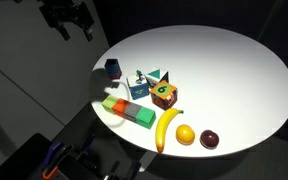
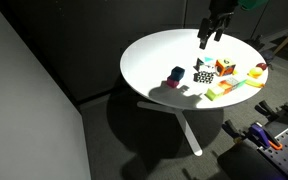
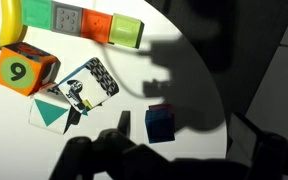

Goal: Put the blue block on top of the pink block

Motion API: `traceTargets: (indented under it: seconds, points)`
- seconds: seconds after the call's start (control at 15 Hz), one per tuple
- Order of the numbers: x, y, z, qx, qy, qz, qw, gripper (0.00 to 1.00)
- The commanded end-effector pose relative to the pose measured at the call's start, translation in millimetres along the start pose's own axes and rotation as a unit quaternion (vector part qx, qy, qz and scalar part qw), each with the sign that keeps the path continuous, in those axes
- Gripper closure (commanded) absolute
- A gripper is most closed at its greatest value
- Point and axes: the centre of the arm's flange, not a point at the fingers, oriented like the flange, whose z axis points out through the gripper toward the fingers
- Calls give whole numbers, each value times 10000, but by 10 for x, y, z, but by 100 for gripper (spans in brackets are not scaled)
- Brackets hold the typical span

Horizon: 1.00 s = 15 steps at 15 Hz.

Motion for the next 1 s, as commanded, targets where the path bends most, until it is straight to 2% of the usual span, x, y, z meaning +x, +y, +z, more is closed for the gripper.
traceTargets:
  seconds: [0.0,0.93]
  points:
    - [-7,18,-229,52,88,63,9999,0]
    - [4,-2,-166,-1,172,0,9999,0]
